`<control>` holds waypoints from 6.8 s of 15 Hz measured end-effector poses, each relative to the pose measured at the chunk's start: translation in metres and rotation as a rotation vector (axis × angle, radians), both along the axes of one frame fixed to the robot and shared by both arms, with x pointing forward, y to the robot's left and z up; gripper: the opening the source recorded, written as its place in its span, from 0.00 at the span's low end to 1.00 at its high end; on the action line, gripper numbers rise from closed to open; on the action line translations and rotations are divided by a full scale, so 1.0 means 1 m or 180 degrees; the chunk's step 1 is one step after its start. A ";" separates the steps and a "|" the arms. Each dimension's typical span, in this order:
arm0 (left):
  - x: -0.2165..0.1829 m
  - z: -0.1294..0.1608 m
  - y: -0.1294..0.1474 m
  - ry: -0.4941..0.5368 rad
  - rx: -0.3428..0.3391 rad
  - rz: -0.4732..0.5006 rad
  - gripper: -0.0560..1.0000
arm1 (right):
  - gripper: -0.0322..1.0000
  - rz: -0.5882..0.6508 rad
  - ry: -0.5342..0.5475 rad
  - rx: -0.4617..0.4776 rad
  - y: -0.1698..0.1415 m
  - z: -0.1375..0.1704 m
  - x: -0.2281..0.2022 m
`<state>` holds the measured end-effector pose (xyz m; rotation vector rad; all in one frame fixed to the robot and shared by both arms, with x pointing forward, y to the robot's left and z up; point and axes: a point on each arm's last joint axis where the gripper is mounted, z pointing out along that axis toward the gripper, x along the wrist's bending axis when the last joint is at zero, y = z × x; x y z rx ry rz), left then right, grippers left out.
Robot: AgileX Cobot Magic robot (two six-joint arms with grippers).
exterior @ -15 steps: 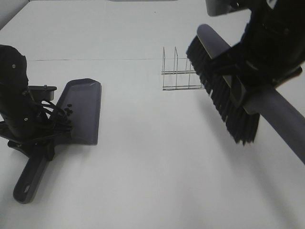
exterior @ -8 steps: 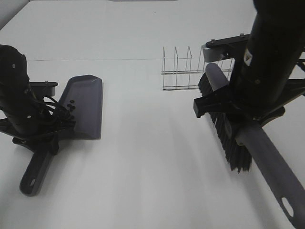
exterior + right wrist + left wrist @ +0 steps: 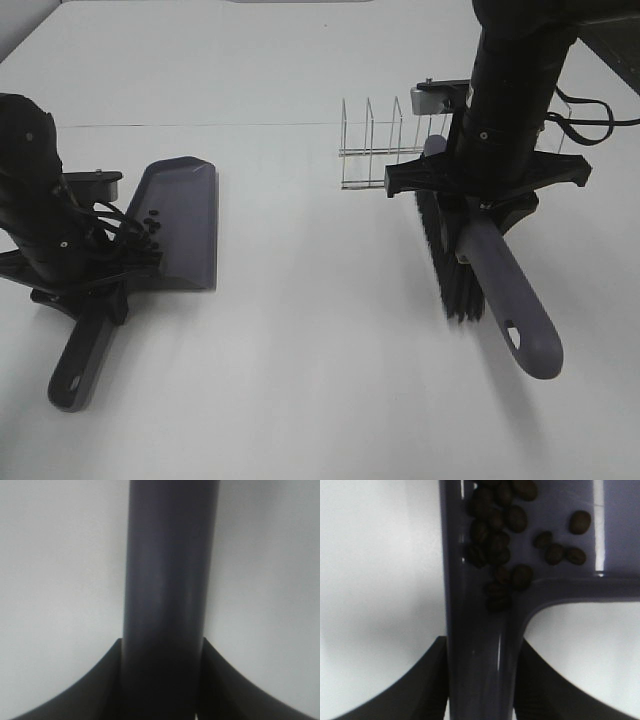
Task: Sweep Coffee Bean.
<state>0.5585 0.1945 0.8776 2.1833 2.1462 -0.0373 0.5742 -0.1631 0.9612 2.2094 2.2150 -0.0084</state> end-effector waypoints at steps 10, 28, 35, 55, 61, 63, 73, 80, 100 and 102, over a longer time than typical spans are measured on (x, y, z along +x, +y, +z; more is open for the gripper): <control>0.003 -0.006 -0.002 0.0033 -0.0016 0.0000 0.37 | 0.31 0.0186 0.0039 0.0033 0.002 -0.003 0.001; -0.023 0.131 0.013 -0.0940 -0.0063 -0.0158 0.72 | 0.31 0.0348 0.0134 -0.0224 0.021 -0.028 0.065; -0.027 0.130 0.015 -0.0822 -0.0012 -0.0162 0.72 | 0.32 0.0127 0.0091 0.0107 0.008 -0.030 0.093; -0.030 0.129 0.015 -0.0654 -0.0038 0.0176 0.72 | 0.31 0.0257 -0.1112 0.0359 0.009 -0.040 0.133; -0.030 0.129 0.015 -0.0653 -0.0039 0.0185 0.72 | 0.31 0.0364 -0.1029 0.0354 0.010 -0.043 0.135; -0.030 0.129 0.015 -0.0653 -0.0039 0.0185 0.72 | 0.37 0.0369 -0.1016 0.0367 0.011 -0.039 0.137; -0.030 0.130 0.016 -0.0670 -0.0012 0.0165 0.72 | 0.77 0.0398 -0.0995 0.0445 0.012 0.013 0.131; -0.002 0.181 0.015 -0.1295 0.0156 -0.0125 0.72 | 0.77 0.0605 -0.0806 0.0380 0.002 0.066 0.105; -0.094 0.200 0.099 -0.1403 0.0227 0.0293 0.72 | 0.77 0.0459 -0.0858 -0.0072 -0.082 0.131 -0.024; -0.123 0.193 0.101 -0.1466 0.0218 0.0300 0.72 | 0.77 0.0473 -0.0916 -0.0074 -0.087 0.124 -0.052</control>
